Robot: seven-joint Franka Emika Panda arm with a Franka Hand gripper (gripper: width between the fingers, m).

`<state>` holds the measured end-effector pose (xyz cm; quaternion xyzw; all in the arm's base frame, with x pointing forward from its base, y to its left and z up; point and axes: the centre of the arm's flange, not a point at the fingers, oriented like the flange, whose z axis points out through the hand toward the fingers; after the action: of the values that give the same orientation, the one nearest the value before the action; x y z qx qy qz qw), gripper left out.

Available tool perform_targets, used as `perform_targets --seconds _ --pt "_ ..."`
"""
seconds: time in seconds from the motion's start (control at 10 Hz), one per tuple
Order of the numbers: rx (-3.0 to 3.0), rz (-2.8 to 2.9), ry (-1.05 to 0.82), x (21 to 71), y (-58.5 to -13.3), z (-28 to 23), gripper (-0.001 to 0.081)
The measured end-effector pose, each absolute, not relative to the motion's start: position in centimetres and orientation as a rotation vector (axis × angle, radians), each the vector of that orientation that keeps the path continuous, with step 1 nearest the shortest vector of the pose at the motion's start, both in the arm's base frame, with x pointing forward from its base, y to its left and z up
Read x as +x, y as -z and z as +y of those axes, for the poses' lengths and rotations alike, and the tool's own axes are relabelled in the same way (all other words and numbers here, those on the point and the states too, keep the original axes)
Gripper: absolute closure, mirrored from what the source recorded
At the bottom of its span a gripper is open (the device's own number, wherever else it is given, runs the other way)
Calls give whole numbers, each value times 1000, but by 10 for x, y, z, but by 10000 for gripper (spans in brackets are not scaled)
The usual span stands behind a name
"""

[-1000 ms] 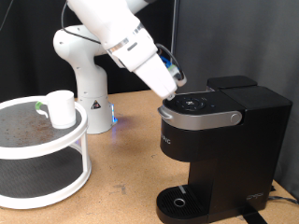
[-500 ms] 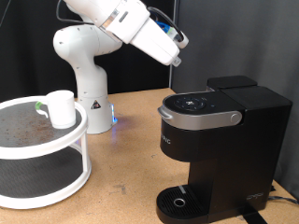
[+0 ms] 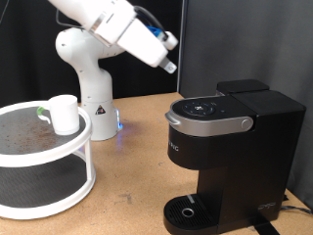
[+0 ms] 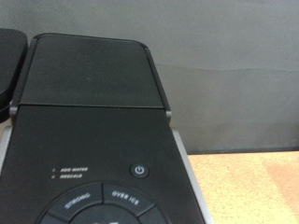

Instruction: Make a cup of coffee with the keurig machine

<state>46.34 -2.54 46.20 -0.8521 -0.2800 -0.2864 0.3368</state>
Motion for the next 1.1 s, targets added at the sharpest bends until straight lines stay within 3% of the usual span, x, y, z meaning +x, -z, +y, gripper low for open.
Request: perform_targets --seconds 0.8,1.1 --pt "-2152 -721 574 391 -467 -110 803" --pt "-2134 -719 560 382 -466 -114 803"
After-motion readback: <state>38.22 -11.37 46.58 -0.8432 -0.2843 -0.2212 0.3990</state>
